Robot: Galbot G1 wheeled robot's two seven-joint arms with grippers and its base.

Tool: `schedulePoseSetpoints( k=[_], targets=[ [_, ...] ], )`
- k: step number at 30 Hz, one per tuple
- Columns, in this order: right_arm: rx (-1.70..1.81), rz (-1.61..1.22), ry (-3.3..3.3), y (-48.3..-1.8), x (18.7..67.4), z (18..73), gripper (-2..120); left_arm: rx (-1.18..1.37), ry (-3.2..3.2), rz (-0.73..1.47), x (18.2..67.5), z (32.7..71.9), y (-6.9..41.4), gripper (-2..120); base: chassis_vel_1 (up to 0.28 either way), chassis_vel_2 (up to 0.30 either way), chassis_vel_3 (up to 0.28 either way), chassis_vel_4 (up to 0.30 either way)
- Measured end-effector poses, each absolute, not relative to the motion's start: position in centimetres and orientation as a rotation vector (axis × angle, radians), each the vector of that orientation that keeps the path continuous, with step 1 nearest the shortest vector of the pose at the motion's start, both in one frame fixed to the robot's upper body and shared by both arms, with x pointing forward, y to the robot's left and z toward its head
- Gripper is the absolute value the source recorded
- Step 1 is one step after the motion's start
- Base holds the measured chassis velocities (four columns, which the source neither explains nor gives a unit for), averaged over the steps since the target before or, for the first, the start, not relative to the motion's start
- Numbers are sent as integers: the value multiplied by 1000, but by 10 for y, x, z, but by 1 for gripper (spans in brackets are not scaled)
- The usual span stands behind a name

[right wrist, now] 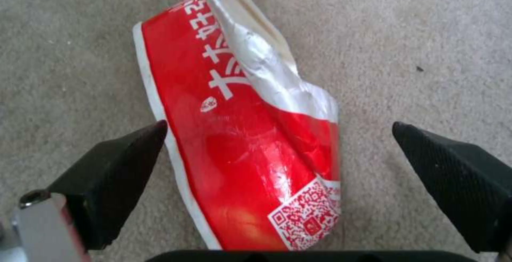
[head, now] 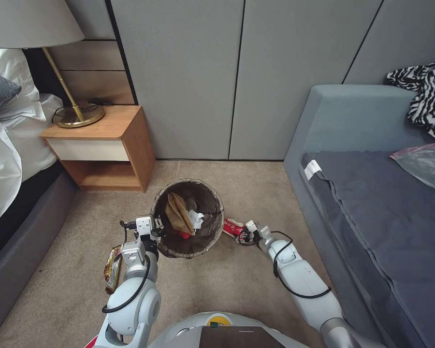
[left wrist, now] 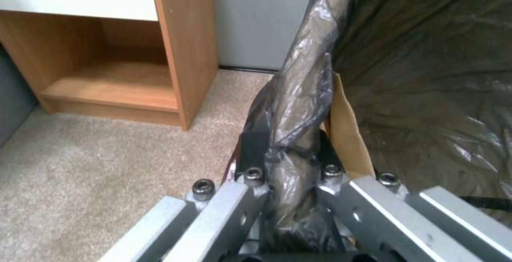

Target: Pick up the trash bin, then pick up the garbage from the floor and place it into the trash bin.

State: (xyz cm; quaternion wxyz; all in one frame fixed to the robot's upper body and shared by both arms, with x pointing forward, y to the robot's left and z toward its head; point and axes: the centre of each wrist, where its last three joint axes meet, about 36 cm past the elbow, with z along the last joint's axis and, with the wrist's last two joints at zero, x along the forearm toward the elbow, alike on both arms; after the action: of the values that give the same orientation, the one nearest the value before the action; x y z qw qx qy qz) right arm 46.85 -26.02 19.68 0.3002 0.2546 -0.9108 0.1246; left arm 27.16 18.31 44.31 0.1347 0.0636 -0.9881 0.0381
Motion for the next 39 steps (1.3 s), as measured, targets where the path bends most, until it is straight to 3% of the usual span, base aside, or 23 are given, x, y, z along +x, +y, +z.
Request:
schedulePoseSetpoints(
  k=[5, 29, 39],
  targets=[
    [676, 335, -2424, -258, 471, 196, 88, 186, -2864, 109, 271, 443, 183, 2, 0, 0, 0, 0],
    [657, 338, -2443, -261, 468, 190, 0, 188, -2868, 111, 273, 443, 184, 2, 0, 0, 0, 0],
    [648, 336, -2445, -263, 465, 189, 0, 187, -2870, 112, 274, 444, 185, 2, 0, 0, 0, 0]
  ],
)
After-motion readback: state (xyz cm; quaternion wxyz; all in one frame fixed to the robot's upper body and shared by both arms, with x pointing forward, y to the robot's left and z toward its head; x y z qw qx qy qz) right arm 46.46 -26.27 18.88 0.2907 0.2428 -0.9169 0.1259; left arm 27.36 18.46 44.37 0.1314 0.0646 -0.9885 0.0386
